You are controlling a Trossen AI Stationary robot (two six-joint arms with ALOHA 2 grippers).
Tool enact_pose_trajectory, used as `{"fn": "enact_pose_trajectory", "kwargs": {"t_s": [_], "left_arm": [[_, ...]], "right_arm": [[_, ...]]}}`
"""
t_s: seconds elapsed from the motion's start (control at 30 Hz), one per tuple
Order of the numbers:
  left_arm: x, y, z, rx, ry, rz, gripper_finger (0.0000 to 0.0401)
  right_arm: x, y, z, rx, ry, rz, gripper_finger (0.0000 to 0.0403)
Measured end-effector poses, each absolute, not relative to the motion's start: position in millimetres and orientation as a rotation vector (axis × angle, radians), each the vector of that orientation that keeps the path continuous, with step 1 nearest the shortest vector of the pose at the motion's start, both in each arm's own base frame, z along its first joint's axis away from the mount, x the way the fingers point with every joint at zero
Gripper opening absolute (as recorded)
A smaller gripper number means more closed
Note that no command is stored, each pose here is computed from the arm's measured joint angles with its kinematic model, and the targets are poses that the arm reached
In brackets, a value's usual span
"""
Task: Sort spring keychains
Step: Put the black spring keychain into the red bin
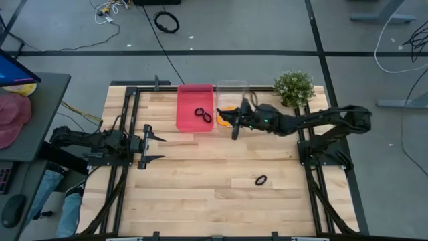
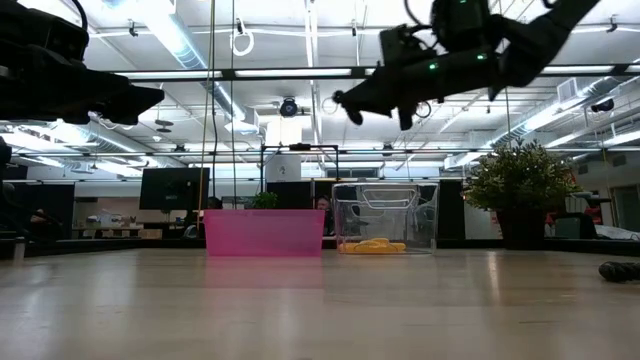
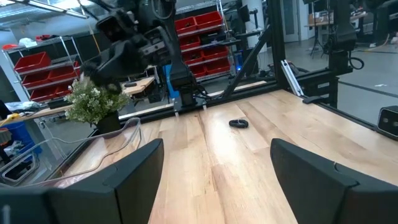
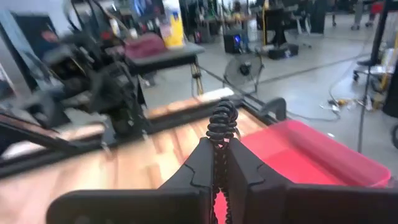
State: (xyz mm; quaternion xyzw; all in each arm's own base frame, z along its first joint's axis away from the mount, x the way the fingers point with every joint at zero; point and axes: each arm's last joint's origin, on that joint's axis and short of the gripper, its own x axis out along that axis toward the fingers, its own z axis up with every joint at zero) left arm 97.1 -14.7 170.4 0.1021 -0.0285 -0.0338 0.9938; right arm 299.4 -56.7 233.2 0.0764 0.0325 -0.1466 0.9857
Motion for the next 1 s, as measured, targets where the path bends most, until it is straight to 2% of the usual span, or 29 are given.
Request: {"fn": "enact_pose_trajectory", "kwargs": {"t_s": [0.57, 1.0], "left_arm": [[97.1, -14.7, 170.4, 0.205, -0.057, -0.068, 0.0298], [97.1, -14.7, 170.5, 0.205, -0.057, -0.067, 0.0298]], "right_arm": [[363.7, -103.8, 255.4, 0.16, 0.026, -0.334, 0.0015], [361.5, -129.4, 260.1, 0.174, 0.002, -0.382, 0.0016]]}}
